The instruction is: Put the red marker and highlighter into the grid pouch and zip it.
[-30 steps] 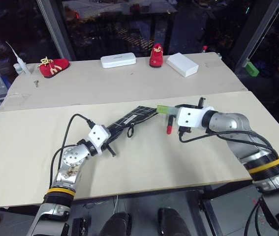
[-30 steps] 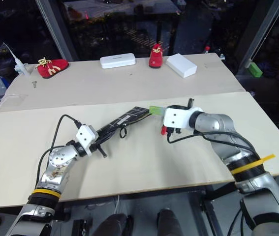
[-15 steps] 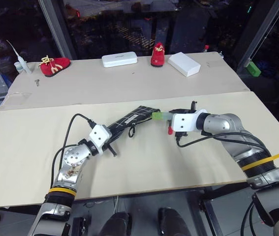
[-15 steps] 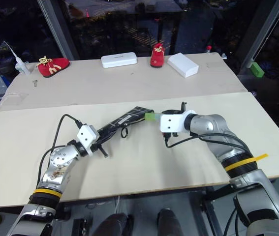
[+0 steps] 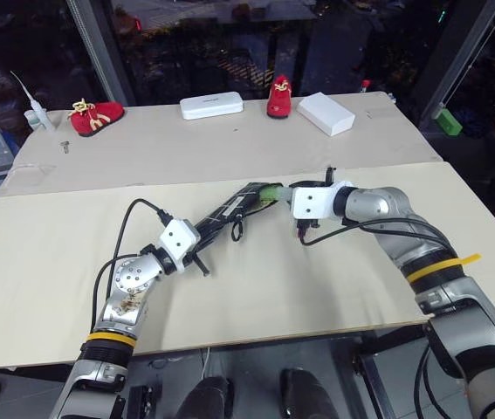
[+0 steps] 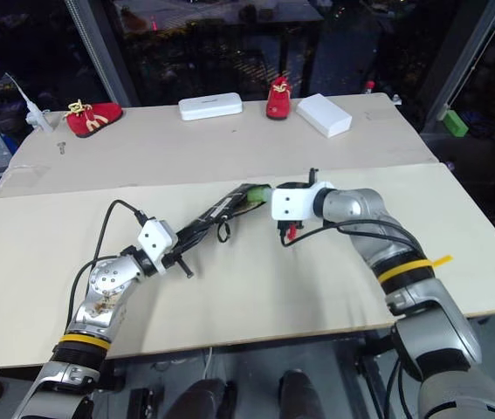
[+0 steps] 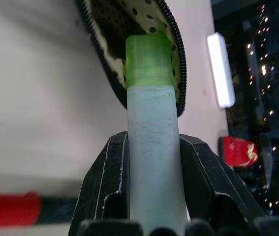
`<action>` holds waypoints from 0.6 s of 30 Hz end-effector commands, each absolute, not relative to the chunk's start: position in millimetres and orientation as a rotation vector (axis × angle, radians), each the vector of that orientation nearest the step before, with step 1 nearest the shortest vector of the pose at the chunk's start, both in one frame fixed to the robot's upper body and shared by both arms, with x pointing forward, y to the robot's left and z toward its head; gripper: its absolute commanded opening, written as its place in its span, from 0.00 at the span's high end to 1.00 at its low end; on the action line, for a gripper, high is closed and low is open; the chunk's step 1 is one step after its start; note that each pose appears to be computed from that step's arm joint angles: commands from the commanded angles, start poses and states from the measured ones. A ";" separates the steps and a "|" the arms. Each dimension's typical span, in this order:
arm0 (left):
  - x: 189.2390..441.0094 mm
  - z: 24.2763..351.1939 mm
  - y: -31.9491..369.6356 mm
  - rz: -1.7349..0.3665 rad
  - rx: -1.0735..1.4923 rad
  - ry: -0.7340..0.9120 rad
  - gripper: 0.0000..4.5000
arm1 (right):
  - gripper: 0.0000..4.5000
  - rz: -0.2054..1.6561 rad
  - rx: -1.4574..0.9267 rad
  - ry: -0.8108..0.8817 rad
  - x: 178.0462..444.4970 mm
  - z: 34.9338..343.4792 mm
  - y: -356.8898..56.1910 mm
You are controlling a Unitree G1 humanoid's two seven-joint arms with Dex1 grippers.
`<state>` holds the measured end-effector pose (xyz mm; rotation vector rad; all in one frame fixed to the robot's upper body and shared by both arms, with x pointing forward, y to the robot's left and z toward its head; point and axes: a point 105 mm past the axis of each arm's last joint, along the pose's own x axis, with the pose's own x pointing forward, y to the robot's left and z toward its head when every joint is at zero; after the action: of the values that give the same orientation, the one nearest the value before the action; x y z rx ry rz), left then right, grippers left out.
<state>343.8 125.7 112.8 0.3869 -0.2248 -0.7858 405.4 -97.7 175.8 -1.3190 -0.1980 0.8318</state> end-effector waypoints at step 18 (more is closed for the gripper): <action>340.1 123.9 116.8 -0.805 0.404 -0.278 1.00 | 0.77 1.165 -1.445 -0.527 362.2 155.5 -10.7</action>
<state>342.2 124.9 109.2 0.3947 -0.2131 -0.7924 376.5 -29.9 145.8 -1.4521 -0.3995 1.1078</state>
